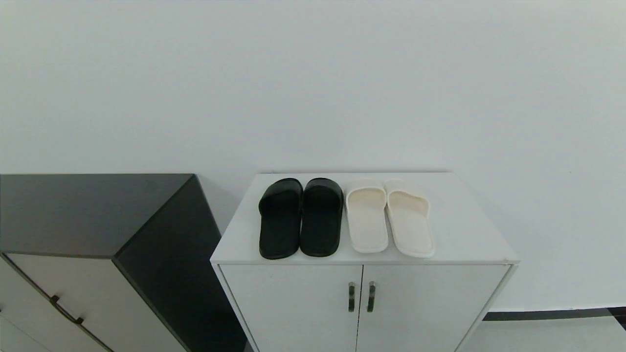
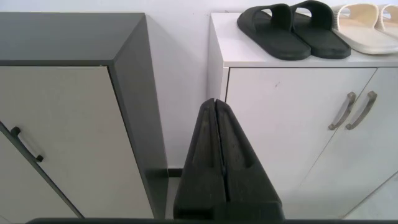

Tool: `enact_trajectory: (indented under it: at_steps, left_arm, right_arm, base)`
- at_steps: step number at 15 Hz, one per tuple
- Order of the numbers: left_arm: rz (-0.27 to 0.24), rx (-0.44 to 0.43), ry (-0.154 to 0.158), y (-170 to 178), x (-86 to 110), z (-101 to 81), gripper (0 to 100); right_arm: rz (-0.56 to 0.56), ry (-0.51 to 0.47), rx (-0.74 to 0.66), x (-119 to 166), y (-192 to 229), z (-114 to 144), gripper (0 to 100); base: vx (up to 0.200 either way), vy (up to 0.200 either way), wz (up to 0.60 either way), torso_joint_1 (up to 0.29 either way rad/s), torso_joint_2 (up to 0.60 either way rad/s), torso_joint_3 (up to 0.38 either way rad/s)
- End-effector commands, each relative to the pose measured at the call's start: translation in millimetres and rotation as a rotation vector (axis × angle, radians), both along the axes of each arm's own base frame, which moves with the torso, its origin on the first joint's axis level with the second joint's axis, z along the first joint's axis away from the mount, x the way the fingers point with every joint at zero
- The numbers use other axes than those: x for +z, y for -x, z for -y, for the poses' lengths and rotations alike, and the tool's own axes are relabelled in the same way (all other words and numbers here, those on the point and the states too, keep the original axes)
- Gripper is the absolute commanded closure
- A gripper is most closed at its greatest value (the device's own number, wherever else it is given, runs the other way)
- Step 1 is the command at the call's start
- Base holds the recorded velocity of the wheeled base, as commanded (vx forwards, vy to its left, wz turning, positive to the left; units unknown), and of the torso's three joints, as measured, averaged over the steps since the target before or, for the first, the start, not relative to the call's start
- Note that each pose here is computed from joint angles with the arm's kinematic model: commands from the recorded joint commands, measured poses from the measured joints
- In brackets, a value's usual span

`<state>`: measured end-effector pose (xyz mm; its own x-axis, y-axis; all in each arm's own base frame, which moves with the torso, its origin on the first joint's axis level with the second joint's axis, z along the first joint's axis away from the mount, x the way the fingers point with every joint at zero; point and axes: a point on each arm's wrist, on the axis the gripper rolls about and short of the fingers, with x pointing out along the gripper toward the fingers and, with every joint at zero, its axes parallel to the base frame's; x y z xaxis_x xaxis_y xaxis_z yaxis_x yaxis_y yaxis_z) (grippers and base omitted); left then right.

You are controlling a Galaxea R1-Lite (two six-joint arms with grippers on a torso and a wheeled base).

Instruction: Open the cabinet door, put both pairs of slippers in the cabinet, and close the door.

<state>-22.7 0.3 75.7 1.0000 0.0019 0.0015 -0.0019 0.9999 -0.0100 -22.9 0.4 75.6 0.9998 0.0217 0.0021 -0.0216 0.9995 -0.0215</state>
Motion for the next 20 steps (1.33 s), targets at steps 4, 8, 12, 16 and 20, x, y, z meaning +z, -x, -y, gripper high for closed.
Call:
enact_trajectory:
  at_steps: [4,8,12,16,20]
  left_arm:
    - [0.002,-0.002,-0.001,0.1,0.1,0.0,100]
    - [0.0,-0.003,-0.004,-0.1,0.1,0.1,100]
    - [0.002,-0.003,-0.004,0.1,0.1,0.1,100]
    - [0.0,-0.003,-0.005,-0.1,0.1,0.1,100]
    - [-0.001,-0.017,-0.012,0.0,-0.1,0.4,100]
  right_arm:
    - [-0.038,-0.005,0.115,75.9,-5.4,-2.6,0]
    - [-0.249,-0.059,0.275,74.8,-44.2,-6.3,0]
    - [-0.317,-0.136,0.425,90.9,-99.7,-24.8,0]
    - [-0.361,-0.211,0.453,106.1,-129.9,-74.9,0]
    - [-0.402,-0.142,0.363,108.5,-158.0,-130.3,0]
  base:
    - [0.0,0.0,0.0,0.0,0.0,0.0]
    - [0.0,0.0,0.0,0.0,0.0,0.0]
    - [0.0,0.0,0.0,0.0,0.0,0.0]
    - [0.0,0.0,0.0,0.0,0.0,0.0]
    - [0.0,0.0,0.0,0.0,0.0,0.0]
